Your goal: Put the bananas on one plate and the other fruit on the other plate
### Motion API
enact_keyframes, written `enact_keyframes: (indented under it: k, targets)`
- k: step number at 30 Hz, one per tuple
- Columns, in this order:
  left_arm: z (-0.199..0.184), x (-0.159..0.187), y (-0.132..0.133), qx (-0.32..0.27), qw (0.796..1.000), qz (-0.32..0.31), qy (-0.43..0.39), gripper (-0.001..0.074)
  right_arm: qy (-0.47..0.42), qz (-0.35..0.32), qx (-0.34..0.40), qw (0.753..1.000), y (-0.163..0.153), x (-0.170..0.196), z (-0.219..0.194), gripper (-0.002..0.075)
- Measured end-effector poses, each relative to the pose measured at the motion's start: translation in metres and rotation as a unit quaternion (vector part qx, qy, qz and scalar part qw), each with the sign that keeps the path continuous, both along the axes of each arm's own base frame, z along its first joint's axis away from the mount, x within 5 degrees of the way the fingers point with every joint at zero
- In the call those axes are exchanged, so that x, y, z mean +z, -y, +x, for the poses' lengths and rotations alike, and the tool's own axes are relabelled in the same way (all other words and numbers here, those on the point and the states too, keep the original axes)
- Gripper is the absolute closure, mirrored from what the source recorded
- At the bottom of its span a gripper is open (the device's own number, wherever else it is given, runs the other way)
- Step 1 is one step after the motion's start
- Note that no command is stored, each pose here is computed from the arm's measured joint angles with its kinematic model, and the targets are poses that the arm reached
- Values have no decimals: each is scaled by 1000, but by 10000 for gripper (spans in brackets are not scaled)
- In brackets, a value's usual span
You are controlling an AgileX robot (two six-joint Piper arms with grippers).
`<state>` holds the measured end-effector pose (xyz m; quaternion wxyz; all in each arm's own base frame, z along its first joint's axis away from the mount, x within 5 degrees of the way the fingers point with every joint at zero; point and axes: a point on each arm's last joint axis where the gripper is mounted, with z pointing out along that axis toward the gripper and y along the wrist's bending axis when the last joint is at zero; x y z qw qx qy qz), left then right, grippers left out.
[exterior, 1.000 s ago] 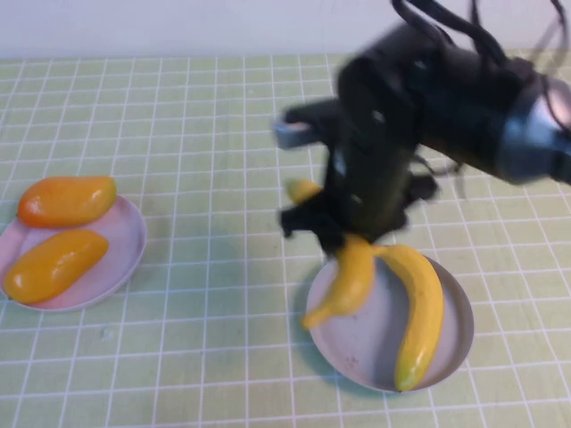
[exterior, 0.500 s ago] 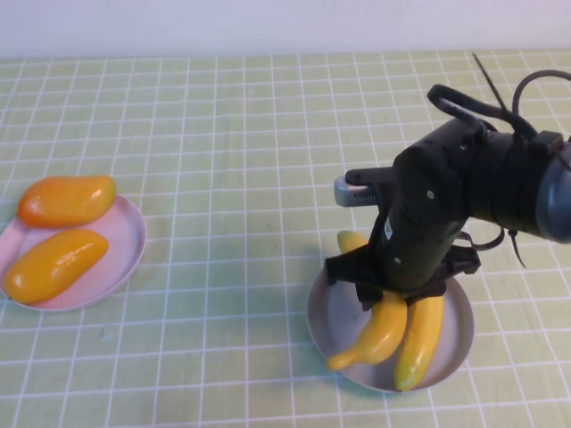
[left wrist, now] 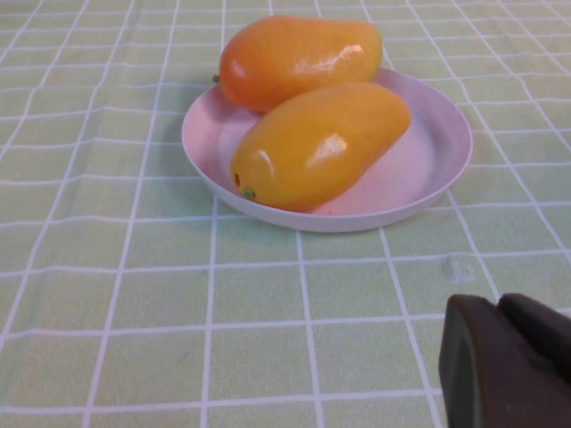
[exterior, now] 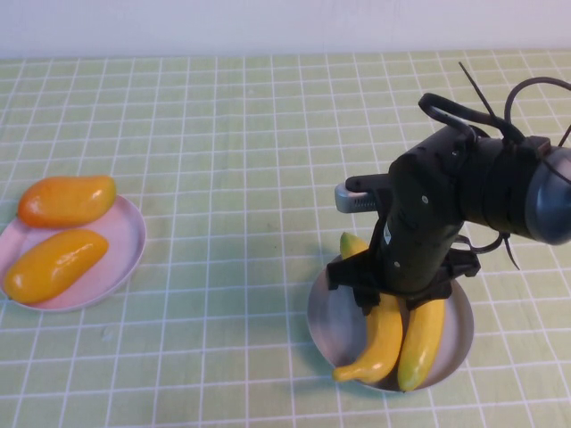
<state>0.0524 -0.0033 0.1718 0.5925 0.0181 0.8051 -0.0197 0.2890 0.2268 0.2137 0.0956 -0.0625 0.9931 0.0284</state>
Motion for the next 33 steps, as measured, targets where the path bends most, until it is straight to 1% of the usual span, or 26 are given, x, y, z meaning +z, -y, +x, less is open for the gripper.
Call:
enact_keyframes:
  k: [5,7,8,10,15,17,20,24,27,33]
  targets:
    - [0,0,0,0,1000,0,0,736,3,0,1,1000,1,2,0,326]
    - [0,0,0,0,1000,0,0,736,8,4,2,1000,2,9,-3,345]
    - [0,0,0,0,1000,0,0,736,14,7,6,1000,1,15,-6,367]
    - [0,0,0,0,1000,0,0,736,28,17,14,999,0,30,-14,428]
    - [0,0,0,0,1000,0,0,736,71,42,54,995,6,84,-48,670]
    - [0,0,0,0,1000,0,0,736,87,41,72,993,12,103,-63,708]
    - [0,0,0,0,1000,0,0,736,108,25,95,989,22,126,-84,731]
    - [0,0,0,0,1000,0,0,736,146,9,127,981,38,150,-114,739]
    - [0,0,0,0,1000,0,0,736,169,8,148,974,54,156,-135,740]
    - [0,0,0,0,1000,0,0,736,160,1,159,974,92,138,-167,741]
